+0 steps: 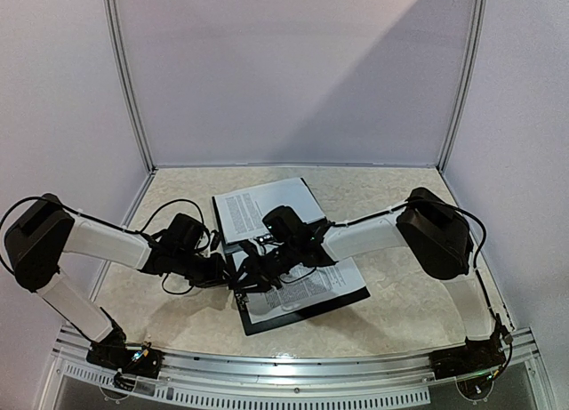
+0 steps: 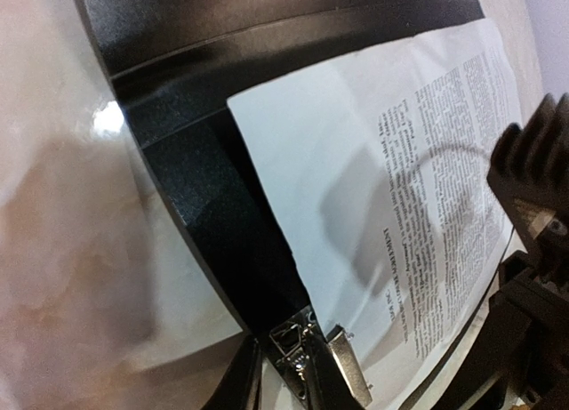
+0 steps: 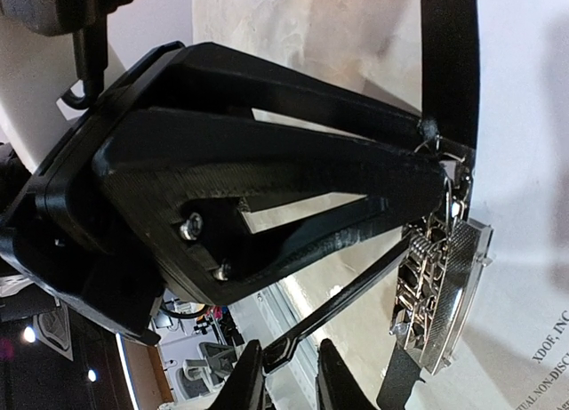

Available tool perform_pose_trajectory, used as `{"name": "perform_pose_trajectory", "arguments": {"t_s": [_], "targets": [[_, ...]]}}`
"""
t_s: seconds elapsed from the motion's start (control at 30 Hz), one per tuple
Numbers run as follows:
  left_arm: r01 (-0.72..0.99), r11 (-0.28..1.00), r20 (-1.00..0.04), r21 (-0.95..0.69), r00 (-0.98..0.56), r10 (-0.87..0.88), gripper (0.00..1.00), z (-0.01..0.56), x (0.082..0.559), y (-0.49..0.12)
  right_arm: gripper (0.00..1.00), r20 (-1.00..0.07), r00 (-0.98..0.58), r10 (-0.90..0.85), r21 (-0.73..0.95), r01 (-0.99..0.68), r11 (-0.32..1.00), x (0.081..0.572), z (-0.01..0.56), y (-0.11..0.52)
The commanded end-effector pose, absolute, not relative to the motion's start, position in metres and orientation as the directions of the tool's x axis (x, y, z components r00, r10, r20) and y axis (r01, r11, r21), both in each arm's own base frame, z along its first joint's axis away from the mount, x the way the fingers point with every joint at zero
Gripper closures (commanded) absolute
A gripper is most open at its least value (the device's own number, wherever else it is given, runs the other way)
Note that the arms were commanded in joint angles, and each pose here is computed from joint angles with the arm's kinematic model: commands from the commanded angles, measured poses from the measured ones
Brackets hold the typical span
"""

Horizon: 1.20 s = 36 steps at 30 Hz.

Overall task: Put the files into the folder
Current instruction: Adjust the folder with files at the center of the board.

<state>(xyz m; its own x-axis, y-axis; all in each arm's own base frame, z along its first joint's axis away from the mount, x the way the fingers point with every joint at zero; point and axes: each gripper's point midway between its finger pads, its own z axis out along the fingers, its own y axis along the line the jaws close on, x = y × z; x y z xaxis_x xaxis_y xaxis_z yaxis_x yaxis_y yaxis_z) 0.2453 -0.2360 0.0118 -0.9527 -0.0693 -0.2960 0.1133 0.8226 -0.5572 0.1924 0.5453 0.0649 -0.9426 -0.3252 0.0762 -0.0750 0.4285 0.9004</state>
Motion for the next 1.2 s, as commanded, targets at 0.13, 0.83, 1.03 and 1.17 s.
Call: {"name": "perform_pose_trajectory", "arguments": {"t_s": [0.13, 0.83, 1.03, 1.17], "targets": [[0.078, 0.871, -0.211, -0.484, -0.977, -0.03, 0.84, -0.018, 0.222, -0.222, 0.85, 0.09, -0.936, -0.341, 0.898, -0.072, 0.433, 0.182, 0.065, 0.54], [0.074, 0.887, -0.193, -0.456, -0.981, -0.018, 0.87, -0.027, 0.218, -0.218, 0.92, 0.068, -0.922, -0.382, 0.777, -0.191, 0.599, 0.172, 0.025, 0.513], [0.069, 0.89, -0.176, -0.451, -0.984, -0.013, 0.9, -0.032, 0.216, -0.219, 0.94, 0.057, -0.917, -0.394, 0.75, -0.222, 0.624, 0.171, 0.017, 0.508], [0.065, 0.891, -0.17, -0.45, -0.985, -0.014, 0.9, -0.034, 0.215, -0.219, 0.94, 0.066, -0.911, -0.407, 0.745, -0.227, 0.628, 0.167, 0.011, 0.506]]}}
